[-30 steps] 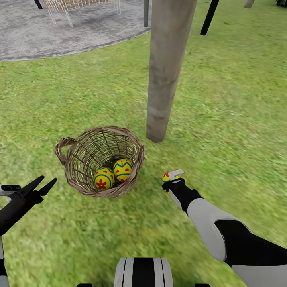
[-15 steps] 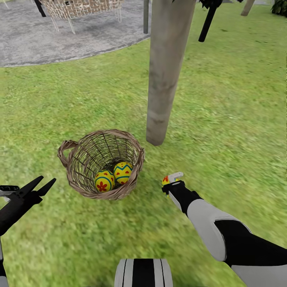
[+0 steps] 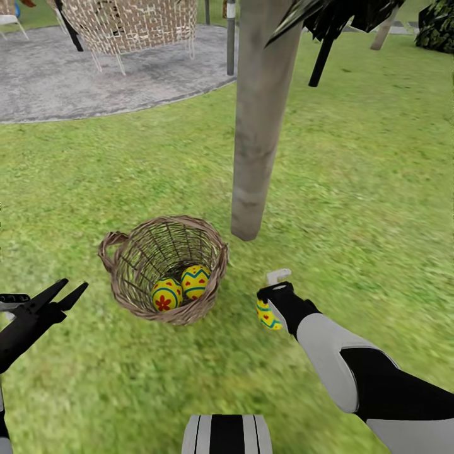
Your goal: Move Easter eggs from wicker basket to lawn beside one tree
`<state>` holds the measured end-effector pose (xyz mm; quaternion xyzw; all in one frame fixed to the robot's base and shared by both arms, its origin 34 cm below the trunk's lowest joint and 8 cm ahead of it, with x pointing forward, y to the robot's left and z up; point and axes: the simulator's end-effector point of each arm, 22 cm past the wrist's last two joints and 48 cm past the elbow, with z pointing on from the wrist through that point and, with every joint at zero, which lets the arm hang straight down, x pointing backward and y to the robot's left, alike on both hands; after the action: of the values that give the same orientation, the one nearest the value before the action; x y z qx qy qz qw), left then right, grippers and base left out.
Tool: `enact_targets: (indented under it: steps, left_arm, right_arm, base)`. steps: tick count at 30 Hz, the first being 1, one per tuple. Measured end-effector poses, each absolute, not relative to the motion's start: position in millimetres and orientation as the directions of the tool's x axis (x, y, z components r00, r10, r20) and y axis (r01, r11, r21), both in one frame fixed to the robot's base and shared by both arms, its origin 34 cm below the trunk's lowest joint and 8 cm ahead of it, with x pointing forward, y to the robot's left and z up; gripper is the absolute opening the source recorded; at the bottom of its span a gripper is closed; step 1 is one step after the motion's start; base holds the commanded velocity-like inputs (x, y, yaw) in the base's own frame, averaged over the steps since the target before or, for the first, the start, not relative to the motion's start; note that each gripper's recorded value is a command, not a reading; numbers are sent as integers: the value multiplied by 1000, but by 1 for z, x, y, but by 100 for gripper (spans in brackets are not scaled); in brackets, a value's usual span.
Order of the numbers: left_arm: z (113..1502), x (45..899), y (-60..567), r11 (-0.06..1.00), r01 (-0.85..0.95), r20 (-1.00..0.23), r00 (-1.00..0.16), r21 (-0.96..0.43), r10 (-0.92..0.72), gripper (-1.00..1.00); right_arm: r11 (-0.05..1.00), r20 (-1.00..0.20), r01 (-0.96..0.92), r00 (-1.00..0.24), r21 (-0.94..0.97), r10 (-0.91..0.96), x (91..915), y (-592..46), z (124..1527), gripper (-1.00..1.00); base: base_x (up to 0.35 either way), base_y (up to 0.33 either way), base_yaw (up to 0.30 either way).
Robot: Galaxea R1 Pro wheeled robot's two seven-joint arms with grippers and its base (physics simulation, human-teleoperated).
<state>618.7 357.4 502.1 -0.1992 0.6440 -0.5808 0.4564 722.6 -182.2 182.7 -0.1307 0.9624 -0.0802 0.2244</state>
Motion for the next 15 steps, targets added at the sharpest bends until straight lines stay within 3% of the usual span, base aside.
enact_targets:
  steps: [6,10,15]
  left_arm:
    - [528,621,387,335,296,-444,-502,-894,-742,100]
    - [547,620,404,371,313,-484,-491,-874,-724,100]
    - [559,619,405,374,330,-495,-481,-867,-724,100]
  right_arm:
    - [957,-425,-214,-861,-196,-279,728,-179,198,100]
    - [961,-439,-272,-859,-42,-262,737,-147,217,100]
    - [958,-601,-246,-792,150,-109,792,-158,345,100]
  base:
    - [0,0,0]
    - [0,0,0]
    - [0,0,0]
